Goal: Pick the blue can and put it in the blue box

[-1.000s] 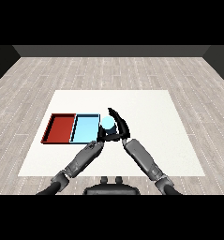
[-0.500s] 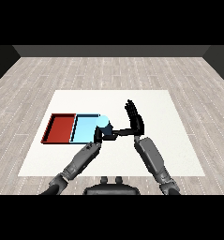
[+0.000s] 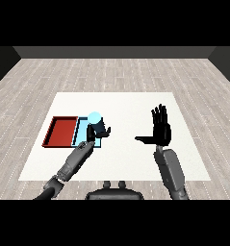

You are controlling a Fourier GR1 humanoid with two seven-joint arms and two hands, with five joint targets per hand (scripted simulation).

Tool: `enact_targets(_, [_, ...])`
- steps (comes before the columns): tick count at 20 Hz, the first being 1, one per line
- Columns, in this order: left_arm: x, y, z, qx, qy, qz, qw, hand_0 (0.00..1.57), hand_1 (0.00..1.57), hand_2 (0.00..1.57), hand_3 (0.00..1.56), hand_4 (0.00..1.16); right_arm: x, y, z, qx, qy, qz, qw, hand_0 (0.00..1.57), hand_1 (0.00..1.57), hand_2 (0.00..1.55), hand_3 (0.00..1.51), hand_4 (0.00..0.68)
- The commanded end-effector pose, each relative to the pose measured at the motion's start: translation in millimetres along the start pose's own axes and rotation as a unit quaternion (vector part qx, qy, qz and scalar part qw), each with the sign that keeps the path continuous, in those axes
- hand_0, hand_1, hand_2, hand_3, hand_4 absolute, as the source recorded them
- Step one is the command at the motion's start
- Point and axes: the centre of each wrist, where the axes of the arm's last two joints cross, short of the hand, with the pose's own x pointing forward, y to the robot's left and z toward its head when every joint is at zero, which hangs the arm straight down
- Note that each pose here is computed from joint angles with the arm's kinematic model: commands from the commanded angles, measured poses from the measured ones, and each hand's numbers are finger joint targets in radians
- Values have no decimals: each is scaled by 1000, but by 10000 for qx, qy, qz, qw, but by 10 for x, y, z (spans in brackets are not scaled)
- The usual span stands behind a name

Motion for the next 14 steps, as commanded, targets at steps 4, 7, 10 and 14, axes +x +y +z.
enact_targets(4, [60,463,-440,470,356,-535,9968,1571,1571,1569,1484,1130,12,-301,89,-382,-40,74,9992,0,0,0,0,0])
enact_targets(7, [-13,635,-659,621,662,-696,9934,1571,1571,1571,1502,1112,93,-395,-61,-399,-123,163,9990,0,0,0,0,0])
enact_targets(10, [-137,878,-718,750,1138,-1170,9837,1571,1571,1571,1492,1102,35,-522,90,-539,4,203,9983,0,0,0,0,0])
enact_targets(14, [-262,802,-733,862,1886,-1347,9690,1571,1571,1571,1456,1023,-293,-359,-4,-491,158,91,9986,0,0,0,0,0])
